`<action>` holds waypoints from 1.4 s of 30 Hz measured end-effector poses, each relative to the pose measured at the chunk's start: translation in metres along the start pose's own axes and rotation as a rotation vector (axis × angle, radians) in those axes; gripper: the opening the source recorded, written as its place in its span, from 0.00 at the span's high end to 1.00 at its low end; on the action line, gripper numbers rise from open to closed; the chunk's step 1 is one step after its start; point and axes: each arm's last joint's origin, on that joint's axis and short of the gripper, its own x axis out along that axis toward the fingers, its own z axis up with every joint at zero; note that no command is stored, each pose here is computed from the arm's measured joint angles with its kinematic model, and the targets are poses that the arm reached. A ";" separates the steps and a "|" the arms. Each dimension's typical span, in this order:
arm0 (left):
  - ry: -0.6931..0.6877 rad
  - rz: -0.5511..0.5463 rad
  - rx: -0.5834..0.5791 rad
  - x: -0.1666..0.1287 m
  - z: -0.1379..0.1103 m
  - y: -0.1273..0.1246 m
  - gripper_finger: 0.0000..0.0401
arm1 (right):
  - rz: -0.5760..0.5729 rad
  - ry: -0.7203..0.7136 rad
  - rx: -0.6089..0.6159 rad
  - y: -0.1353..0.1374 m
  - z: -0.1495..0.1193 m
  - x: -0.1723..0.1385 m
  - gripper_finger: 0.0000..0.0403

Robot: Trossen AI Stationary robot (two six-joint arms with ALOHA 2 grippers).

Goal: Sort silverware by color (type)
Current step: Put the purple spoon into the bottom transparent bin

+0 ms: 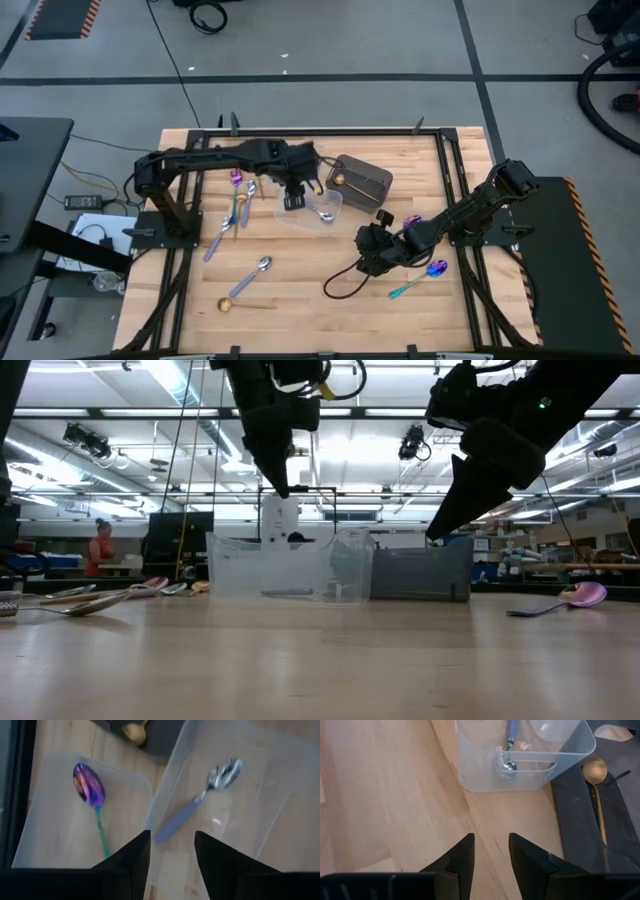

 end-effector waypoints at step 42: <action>-0.013 0.035 -0.344 -0.022 -0.148 -0.080 0.60 | -0.021 -0.076 -0.058 -0.008 0.017 0.011 0.68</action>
